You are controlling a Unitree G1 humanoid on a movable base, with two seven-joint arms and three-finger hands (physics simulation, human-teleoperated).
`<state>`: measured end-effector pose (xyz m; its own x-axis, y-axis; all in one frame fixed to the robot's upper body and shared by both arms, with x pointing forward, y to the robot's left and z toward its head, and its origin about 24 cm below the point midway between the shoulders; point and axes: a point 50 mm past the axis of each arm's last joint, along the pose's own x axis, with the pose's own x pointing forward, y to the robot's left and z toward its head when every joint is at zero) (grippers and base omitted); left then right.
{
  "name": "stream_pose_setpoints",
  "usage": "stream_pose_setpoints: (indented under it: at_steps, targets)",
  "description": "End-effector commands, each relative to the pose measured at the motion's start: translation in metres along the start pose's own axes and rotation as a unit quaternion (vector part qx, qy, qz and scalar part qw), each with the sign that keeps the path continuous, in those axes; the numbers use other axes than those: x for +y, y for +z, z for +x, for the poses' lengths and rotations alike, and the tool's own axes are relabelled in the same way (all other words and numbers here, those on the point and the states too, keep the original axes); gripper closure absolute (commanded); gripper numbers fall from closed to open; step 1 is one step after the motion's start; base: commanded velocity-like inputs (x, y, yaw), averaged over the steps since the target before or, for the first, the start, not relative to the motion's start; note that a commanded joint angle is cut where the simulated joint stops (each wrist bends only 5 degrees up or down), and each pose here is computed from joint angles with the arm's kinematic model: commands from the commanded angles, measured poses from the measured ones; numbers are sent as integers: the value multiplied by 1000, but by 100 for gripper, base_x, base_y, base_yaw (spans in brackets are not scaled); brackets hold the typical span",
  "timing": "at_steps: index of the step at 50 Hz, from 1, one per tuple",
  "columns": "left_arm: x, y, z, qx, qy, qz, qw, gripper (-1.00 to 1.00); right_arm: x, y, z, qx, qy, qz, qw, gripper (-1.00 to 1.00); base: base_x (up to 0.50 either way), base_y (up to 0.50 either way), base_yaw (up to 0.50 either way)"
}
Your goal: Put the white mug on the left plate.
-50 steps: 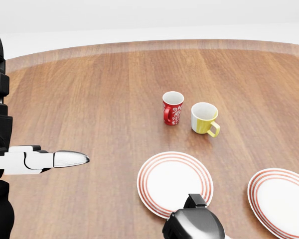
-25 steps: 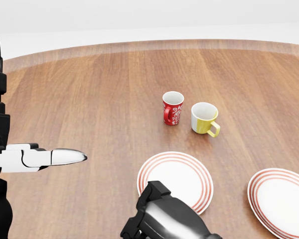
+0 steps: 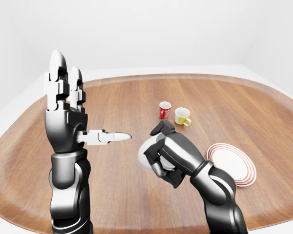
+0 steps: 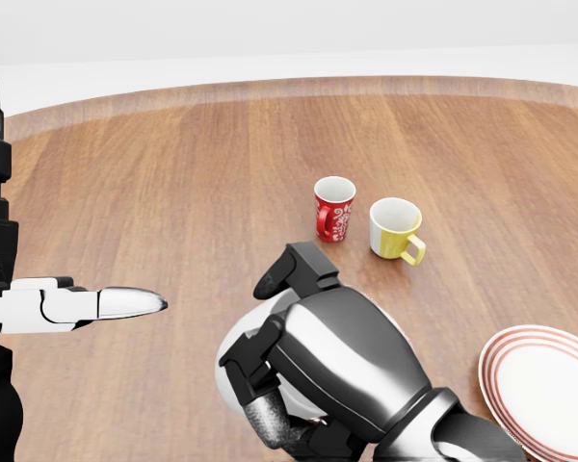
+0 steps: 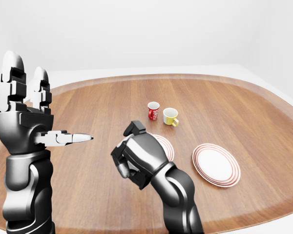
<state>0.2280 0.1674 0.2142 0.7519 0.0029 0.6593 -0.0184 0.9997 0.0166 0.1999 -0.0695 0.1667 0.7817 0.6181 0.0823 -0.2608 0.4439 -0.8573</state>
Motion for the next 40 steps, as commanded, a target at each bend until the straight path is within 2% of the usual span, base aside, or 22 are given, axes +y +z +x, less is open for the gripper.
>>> stream_pose_setpoints:
  at_steps: [1, 16, 22, 30, 34, 40]
  targets:
    - [0, 1, 0, -2, 0, 0, 1000, -100, -35, 4, 11, -18, -68, -36, 997, 100, 0, 0, 0]
    - [0, 1, 0, -3, 0, 1, 1000, -100, -67, -43, 42, 34, -58, -36, 997, 100, 0, 0, 0]
    - [1, 1, 0, -3, 1, 2, 1000, -100, -60, -66, 49, 64, -24, -10, 998, 100, 0, 0, 0]
    - [0, 2, 0, -5, 0, 2, 1000, -100, -35, -104, 59, 125, 46, 36, 990, 100, 0, 0, 0]
    - [0, 3, 1, -6, 1, 2, 1000, -100, -30, -113, 61, 141, 61, 47, 987, 100, 0, 0, 0]
    - [0, 2, 1, -6, 0, 2, 1000, -100, -24, -127, 68, 169, 53, 51, 983, 100, 0, 0, 0]
